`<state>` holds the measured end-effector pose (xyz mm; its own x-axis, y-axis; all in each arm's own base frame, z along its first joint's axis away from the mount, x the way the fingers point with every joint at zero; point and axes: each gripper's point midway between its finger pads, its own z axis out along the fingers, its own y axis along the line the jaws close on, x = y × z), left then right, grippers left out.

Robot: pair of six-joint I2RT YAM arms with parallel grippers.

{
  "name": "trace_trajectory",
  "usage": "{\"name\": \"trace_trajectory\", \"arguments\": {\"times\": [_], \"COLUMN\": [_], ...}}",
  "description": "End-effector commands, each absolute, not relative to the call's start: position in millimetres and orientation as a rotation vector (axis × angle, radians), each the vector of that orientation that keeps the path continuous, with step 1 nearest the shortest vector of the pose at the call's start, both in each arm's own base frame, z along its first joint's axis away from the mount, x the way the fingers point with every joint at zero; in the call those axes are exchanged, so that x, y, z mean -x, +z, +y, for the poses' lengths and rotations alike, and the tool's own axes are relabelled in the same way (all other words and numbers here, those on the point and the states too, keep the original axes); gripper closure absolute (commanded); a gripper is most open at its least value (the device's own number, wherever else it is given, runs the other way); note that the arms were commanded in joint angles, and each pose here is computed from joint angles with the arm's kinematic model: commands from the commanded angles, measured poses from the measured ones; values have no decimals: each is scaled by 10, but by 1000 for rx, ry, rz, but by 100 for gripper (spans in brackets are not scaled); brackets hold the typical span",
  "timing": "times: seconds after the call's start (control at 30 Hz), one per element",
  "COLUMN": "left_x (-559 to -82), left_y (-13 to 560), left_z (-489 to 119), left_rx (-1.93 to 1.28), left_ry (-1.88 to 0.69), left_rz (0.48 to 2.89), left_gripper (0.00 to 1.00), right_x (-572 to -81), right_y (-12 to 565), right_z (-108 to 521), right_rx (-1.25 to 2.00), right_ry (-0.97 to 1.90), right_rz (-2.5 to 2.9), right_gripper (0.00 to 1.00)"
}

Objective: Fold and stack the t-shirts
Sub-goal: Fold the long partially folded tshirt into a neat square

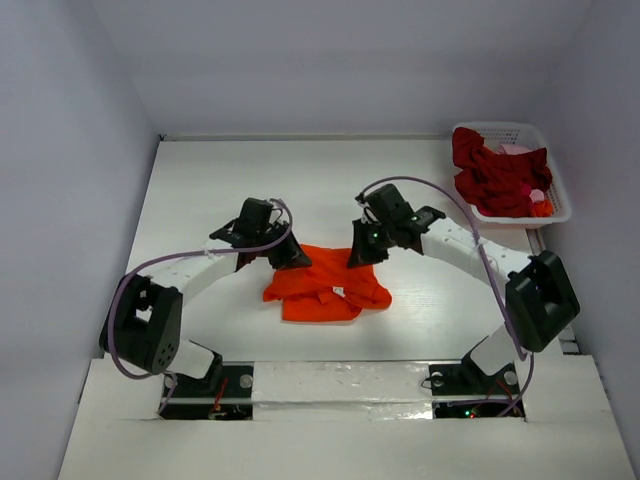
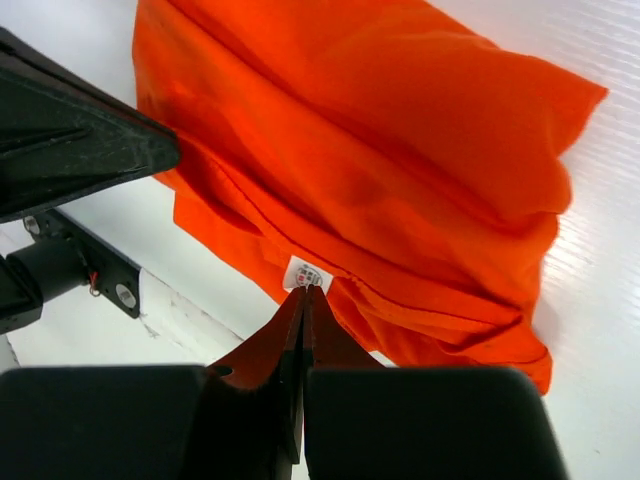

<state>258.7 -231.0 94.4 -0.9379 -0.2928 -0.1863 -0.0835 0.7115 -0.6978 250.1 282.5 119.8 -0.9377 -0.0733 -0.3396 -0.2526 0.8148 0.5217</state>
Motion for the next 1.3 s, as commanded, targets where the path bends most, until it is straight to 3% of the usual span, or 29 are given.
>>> {"name": "trace_trajectory", "arguments": {"times": [0.0, 0.7, 1.27], "left_x": [-2722, -2882, -2600], "left_y": [1130, 811, 802], "left_z": [-2423, -2318, -2311], "left_rx": [254, 279, 233], "left_ry": [-1094, -897, -900], "left_rz": [2579, 2640, 2686], "left_gripper": [100, 100, 100], "right_x": [-2573, -2507, -2799], "right_y": [1346, 1278, 1084], "right_z": [3070, 3451, 3688], "right_rx": [300, 388, 389], "right_ry": [922, 954, 931], "right_rz": [2619, 2616, 2617], "right_gripper": [100, 100, 100]}}
